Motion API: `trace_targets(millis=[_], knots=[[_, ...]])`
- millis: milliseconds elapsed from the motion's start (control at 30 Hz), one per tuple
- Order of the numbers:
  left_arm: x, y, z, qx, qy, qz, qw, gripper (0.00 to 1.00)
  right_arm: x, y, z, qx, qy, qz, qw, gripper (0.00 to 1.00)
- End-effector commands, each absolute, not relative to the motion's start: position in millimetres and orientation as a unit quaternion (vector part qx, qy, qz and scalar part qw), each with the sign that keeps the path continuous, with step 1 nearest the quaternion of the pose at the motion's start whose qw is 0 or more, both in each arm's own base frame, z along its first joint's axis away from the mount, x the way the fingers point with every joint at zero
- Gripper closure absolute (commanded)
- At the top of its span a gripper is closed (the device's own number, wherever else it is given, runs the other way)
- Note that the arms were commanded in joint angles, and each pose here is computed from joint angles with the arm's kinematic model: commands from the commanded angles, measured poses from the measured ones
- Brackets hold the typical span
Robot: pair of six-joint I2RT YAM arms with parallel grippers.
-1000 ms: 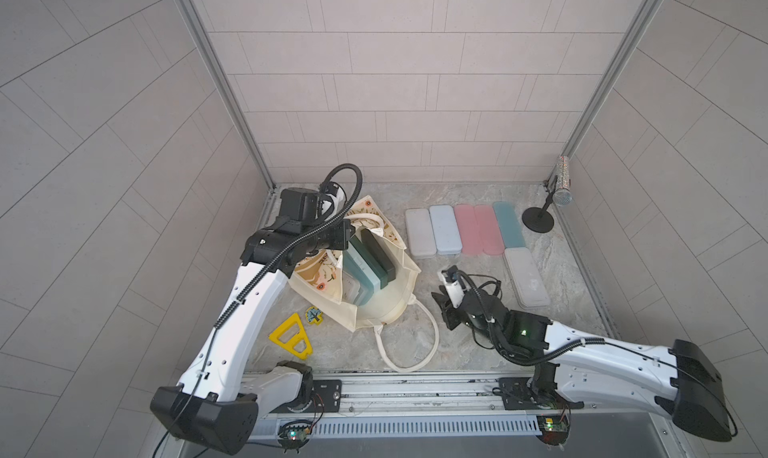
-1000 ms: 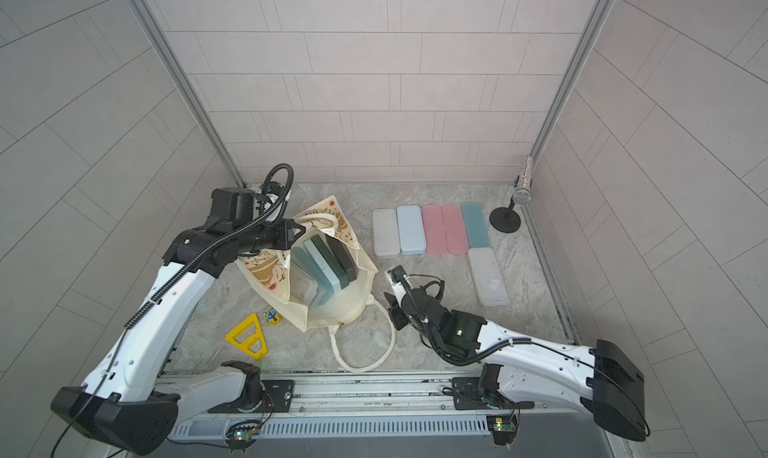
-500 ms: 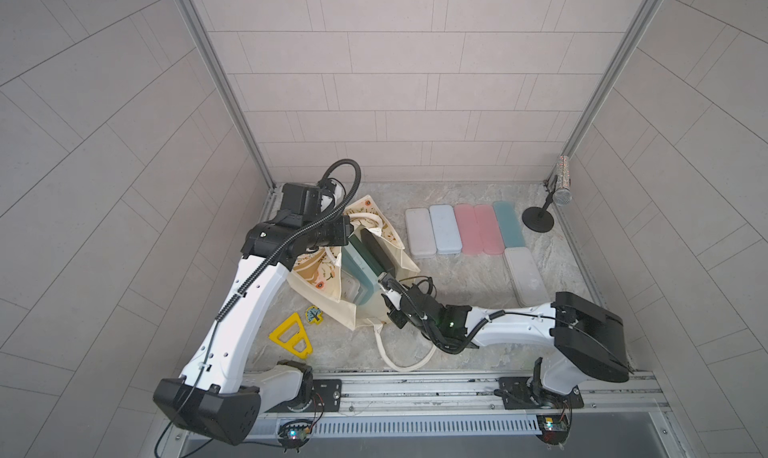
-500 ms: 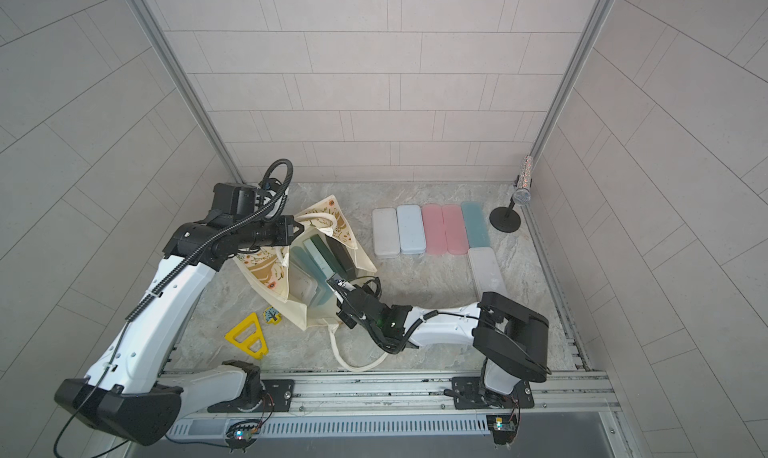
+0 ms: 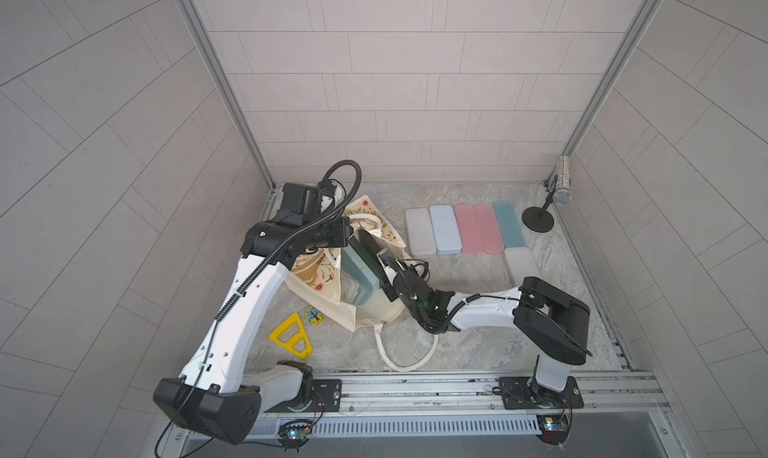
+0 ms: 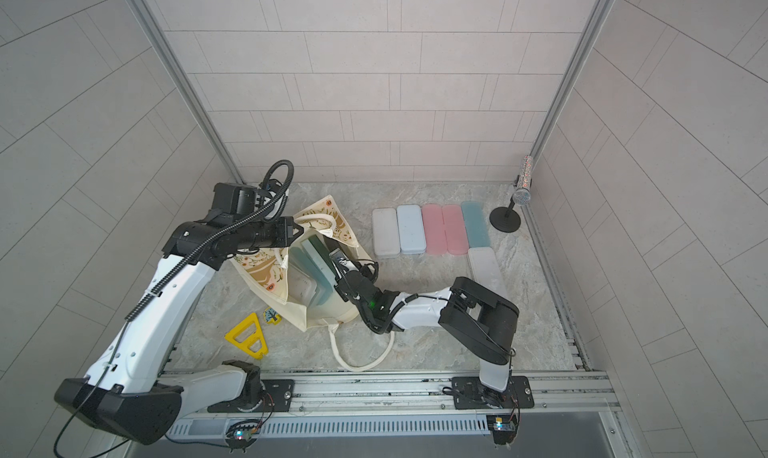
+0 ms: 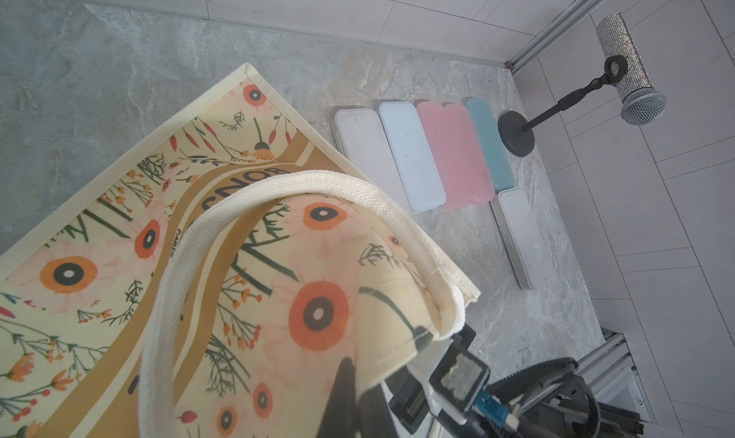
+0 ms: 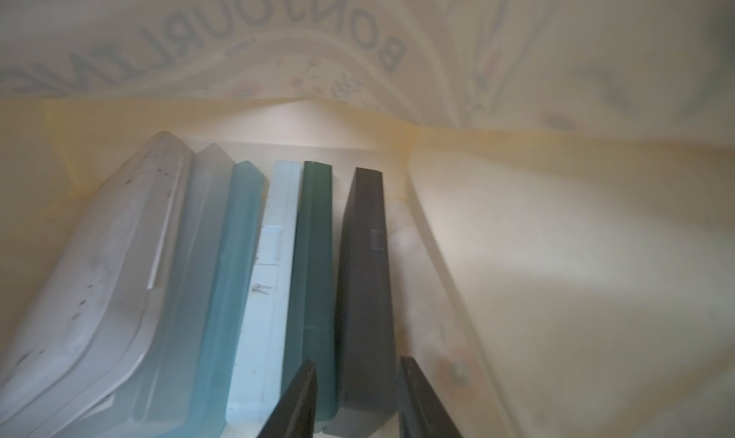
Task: Take out the pencil case from the canvas bag
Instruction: Pick up the pencil case from the canvas bag.
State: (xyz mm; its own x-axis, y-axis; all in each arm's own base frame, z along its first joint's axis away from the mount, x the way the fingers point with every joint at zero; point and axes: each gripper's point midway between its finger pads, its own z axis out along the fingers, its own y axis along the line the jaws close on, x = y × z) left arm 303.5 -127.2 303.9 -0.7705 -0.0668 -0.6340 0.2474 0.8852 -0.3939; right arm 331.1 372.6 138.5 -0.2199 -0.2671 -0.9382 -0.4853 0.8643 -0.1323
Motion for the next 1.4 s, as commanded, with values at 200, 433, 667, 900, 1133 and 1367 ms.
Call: trace_targets(millis=[200, 433, 667, 900, 1133, 1367], knots=[[301.3, -128.7, 323.0, 0.061, 0.902, -0.24, 0.354, 1.0, 352.3, 367.4, 113.9, -0.203, 0.789, 0.144, 0.562, 0.62], [301.4, -129.8, 322.1, 0.063, 0.901, -0.243, 0.353, 1.0, 360.2, 371.7, 98.4, -0.202, 0.789, 0.179, 0.552, 0.63], [301.0, -130.5, 323.0, 0.065, 0.901, -0.245, 0.353, 1.0, 363.1, 376.7, 92.0, -0.203, 0.788, 0.19, 0.549, 0.64], [300.9, -130.4, 321.5, 0.064, 0.901, -0.244, 0.352, 1.0, 356.4, 376.9, 107.6, -0.198, 0.779, 0.217, 0.553, 0.53], [298.9, -132.6, 325.3, 0.07, 0.897, -0.251, 0.357, 1.0, 357.9, 378.3, 120.5, -0.195, 0.777, 0.22, 0.557, 0.53], [298.5, -134.1, 325.7, 0.071, 0.896, -0.256, 0.356, 1.0, 368.9, 374.6, 97.7, -0.192, 0.793, 0.209, 0.54, 0.55]])
